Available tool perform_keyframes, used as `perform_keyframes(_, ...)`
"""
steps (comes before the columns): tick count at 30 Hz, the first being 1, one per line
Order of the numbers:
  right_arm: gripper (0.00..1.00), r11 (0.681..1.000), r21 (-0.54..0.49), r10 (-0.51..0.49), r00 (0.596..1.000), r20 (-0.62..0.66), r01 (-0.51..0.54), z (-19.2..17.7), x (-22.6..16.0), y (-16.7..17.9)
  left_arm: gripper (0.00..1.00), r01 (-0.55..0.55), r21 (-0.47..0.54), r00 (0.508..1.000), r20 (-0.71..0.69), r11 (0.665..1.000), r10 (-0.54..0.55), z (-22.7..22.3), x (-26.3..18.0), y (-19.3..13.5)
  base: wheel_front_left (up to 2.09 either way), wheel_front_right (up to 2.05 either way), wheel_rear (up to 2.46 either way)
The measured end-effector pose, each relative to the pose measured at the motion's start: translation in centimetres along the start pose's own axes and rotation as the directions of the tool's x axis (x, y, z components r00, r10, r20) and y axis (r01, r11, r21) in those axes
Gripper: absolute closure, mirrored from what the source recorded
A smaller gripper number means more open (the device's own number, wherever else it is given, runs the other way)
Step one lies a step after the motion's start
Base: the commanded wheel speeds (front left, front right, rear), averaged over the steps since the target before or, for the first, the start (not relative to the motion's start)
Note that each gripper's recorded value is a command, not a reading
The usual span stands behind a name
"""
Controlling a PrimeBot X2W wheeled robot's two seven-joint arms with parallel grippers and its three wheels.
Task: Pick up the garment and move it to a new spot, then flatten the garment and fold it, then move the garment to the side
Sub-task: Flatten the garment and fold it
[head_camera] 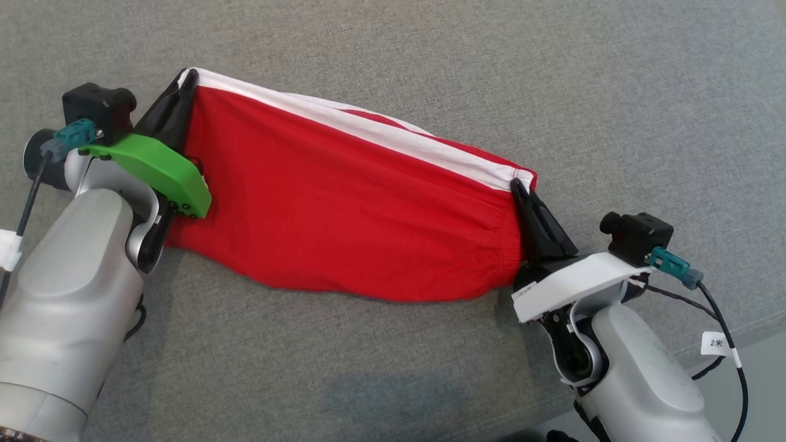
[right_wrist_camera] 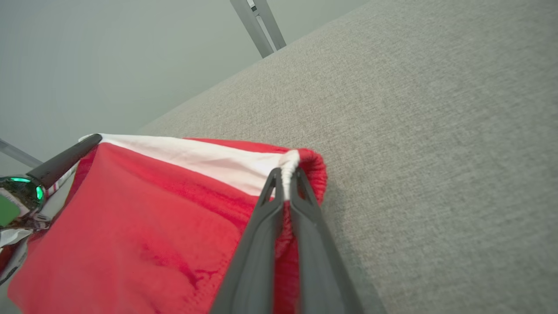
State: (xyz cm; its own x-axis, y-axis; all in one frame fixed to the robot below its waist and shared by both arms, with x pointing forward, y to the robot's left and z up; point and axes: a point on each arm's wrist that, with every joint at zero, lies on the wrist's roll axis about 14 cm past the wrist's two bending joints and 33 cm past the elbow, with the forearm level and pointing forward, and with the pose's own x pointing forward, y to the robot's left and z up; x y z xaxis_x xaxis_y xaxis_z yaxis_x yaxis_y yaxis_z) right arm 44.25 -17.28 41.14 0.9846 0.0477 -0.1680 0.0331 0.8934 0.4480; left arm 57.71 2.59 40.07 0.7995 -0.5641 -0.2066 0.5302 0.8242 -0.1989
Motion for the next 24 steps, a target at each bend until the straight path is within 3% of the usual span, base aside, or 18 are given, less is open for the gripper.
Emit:
perform_keyframes(1, 1.0, 1.0, 0.0, -0.001, 1.0, 0.001, 0.001, 0.0, 0.1, 0.0, 1.0, 0.0, 0.0, 1.0, -0.001, 1.0, 0.0, 0.0, 0.1, 0.0, 0.0, 0.0, 0.0)
perform_keyframes(2, 0.89, 1.0, 0.0, -0.001, 1.0, 0.0, 0.001, 0.0, 0.1, -0.1, 1.0, 0.0, -0.001, 1.0, -0.002, 1.0, 0.0, 0.0, 0.2, 0.0, 0.0, 0.0, 0.0)
perform_keyframes(3, 0.71, 1.0, 0.0, -0.002, 1.0, 0.001, 0.002, 0.0, 0.1, -0.1, 0.86, 0.0, 0.0, 1.0, -0.005, 1.0, 0.0, 0.0, 0.3, -0.1, 0.0, 0.0, 0.0)
perform_keyframes(4, 0.56, 1.0, 0.0, -0.002, 1.0, 0.001, 0.002, 0.1, 0.1, -0.1, 0.65, 0.002, 0.003, 1.0, -0.01, 1.0, -0.002, -0.1, 0.3, -0.1, 0.0, 0.0, 0.0)
perform_keyframes(5, 0.12, 1.0, 0.001, -0.003, 1.0, 0.002, 0.003, 0.1, 0.1, -0.1, 0.27, 0.003, 0.006, 1.0, -0.014, 1.0, -0.003, -0.2, 0.2, -0.2, 0.0, 0.0, 0.0)
perform_keyframes(6, 0.0, 1.0, 0.001, -0.002, 1.0, 0.004, 0.002, 0.2, 0.1, -0.1, 0.0, 0.003, 0.01, 1.0, -0.018, 1.0, -0.003, -0.3, 0.2, -0.2, 0.0, 0.0, 0.0)
perform_keyframes(24, 0.0, 0.998, -0.049, -0.034, 0.997, 0.07, 0.038, 2.4, -1.8, -1.0, 0.0, 0.015, 0.044, 1.0, -0.003, 0.999, -0.015, 2.4, -1.3, -1.4, 0.0, 0.0, 0.0)
